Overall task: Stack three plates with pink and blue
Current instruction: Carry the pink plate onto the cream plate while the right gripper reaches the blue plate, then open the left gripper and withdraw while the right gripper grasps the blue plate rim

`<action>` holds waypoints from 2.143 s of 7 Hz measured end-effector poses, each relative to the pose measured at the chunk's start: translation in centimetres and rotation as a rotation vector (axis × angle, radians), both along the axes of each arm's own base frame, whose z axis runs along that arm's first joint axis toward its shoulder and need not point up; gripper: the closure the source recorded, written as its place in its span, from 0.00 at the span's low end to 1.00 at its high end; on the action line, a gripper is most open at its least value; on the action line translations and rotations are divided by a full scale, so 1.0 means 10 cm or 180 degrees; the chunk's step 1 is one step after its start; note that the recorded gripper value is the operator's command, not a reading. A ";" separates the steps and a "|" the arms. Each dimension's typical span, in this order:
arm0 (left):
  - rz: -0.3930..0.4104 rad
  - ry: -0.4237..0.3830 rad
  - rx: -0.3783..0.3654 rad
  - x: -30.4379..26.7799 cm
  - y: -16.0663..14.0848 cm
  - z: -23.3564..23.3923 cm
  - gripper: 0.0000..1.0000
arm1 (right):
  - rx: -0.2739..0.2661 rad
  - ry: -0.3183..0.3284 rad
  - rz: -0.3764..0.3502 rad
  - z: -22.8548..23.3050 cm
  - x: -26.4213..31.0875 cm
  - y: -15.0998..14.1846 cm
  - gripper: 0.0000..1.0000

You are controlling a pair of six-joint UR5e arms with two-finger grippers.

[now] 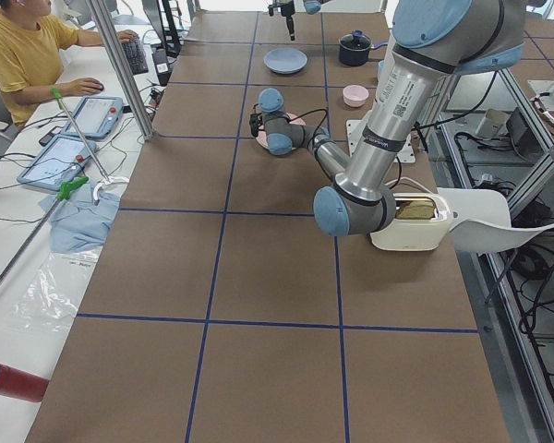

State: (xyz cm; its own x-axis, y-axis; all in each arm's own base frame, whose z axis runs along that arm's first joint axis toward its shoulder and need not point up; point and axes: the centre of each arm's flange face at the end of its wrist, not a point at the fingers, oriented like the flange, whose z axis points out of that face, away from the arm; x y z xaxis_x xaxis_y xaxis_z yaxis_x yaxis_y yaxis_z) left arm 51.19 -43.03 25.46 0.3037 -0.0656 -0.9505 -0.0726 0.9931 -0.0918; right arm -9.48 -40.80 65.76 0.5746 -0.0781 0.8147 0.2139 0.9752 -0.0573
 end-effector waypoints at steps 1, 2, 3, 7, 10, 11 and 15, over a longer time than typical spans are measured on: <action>-0.0017 0.0023 0.0001 -0.03 0.02 -0.04 0.00 | 0.0010 -0.0031 -0.0058 0.06 -0.09 -0.03 0.01; -0.0034 0.0034 0.0005 -0.06 0.01 -0.06 0.00 | 0.0086 -0.0058 -0.0094 0.16 -0.17 -0.11 0.10; -0.0056 0.0045 0.0011 -0.10 -0.01 -0.08 0.00 | 0.0169 -0.0080 -0.0098 0.22 -0.22 -0.20 0.18; -0.0124 0.0083 0.0035 -0.25 -0.08 -0.14 0.00 | 0.0292 0.0040 -0.0028 0.21 -0.28 -0.40 0.11; -0.0231 0.0022 0.0153 -0.61 -0.35 0.07 0.00 | 0.0309 0.0059 -0.0042 0.22 -0.35 -0.49 0.13; -0.0230 -0.0013 0.0324 -0.90 -0.47 0.26 0.00 | 0.0311 0.0059 -0.0049 0.22 -0.36 -0.51 0.17; -0.0228 -0.0116 0.0758 -2.03 -0.64 0.92 0.00 | 0.0272 0.0065 -0.0089 0.27 -0.43 -0.51 1.00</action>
